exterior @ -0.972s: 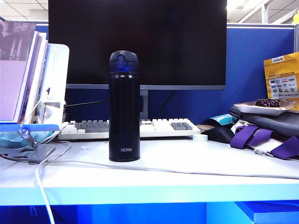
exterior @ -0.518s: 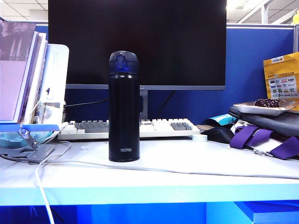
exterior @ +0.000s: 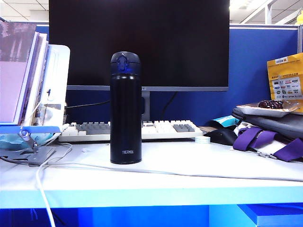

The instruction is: Pick up the mineral water bottle and place it vertically to the right of the black thermos cup.

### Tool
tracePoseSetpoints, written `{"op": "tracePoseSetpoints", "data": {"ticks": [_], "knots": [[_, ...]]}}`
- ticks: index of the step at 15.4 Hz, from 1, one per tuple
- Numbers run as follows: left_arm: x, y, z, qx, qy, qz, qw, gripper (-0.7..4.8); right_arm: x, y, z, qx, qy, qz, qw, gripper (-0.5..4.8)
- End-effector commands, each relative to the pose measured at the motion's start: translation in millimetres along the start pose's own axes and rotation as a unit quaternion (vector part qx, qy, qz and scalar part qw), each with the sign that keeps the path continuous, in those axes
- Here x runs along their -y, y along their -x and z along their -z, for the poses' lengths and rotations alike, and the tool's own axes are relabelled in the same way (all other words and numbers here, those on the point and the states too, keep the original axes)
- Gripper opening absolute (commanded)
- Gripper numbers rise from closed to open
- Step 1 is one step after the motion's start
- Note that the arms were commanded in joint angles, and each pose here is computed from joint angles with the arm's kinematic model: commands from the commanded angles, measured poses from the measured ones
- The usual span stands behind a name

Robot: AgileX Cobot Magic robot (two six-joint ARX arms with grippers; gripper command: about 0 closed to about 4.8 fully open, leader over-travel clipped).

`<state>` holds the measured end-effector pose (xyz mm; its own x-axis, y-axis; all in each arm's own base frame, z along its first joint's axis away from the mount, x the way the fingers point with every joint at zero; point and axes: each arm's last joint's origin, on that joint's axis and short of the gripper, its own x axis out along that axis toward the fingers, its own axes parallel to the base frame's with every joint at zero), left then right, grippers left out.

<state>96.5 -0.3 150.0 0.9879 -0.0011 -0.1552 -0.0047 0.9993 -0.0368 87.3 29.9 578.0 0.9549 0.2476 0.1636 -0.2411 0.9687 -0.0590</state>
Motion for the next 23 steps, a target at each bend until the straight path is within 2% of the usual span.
{"op": "tracePoseSetpoints", "data": {"ticks": [1, 3, 4, 6, 10, 13, 15, 18, 20, 23], "knots": [[0.0, 0.1, 1.2, -0.005, -0.002, 0.001, 1.0, -0.03, -5.2, -15.7, 40.1, 0.111, -0.027, 0.003, 0.993, 1.44], [0.0, 0.1, 1.2, -0.005, -0.002, 0.001, 1.0, -0.02, -9.5, -27.2, 79.1, 0.127, -0.055, 0.0, 0.99, 1.44], [0.0, 0.1, 1.2, -0.005, -0.002, 0.001, 1.0, -0.02, -12.8, -36.7, 103.2, 0.12, -0.079, -0.005, 0.99, 1.44], [0.0, 0.1, 1.2, -0.005, -0.002, 0.001, 1.0, -0.02, -20.4, -51.2, 140.7, 0.096, -0.091, -0.014, 0.991, 1.44], [0.0, 0.1, 1.2, -0.005, -0.002, 0.001, 1.0, -0.03, -29.7, -84.6, 188.2, 0.048, -0.09, 0.002, 0.995, 1.43], [0.0, 0.1, 1.2, -0.005, -0.002, 0.001, 1.0, -0.02, -39.0, -102.6, 204.5, 0.067, -0.086, 0.037, 0.993, 1.34], [0.0, 0.1, 1.2, -0.005, -0.002, 0.001, 1.0, -0.02, -60.0, -115.2, 226.4, 0.061, -0.057, 0.045, 0.995, 1.34], [0.0, 0.1, 1.2, -0.005, -0.002, 0.001, 1.0, -0.02, -90.7, -129.4, 268.4, 0.037, -0.053, 0.024, 0.998, 1.35], [0.0, 0.1, 1.2, -0.005, -0.002, 0.001, 1.0, -0.02, -105.0, -139.4, 295.0, 0.016, -0.053, 0.034, 0.998, 1.35], [0.0, 0.1, 1.2, -0.005, -0.002, 0.001, 1.0, -0.02, -116.5, -150.9, 325.0, -0.005, -0.105, 0.04, 0.994, 1.34]]}}
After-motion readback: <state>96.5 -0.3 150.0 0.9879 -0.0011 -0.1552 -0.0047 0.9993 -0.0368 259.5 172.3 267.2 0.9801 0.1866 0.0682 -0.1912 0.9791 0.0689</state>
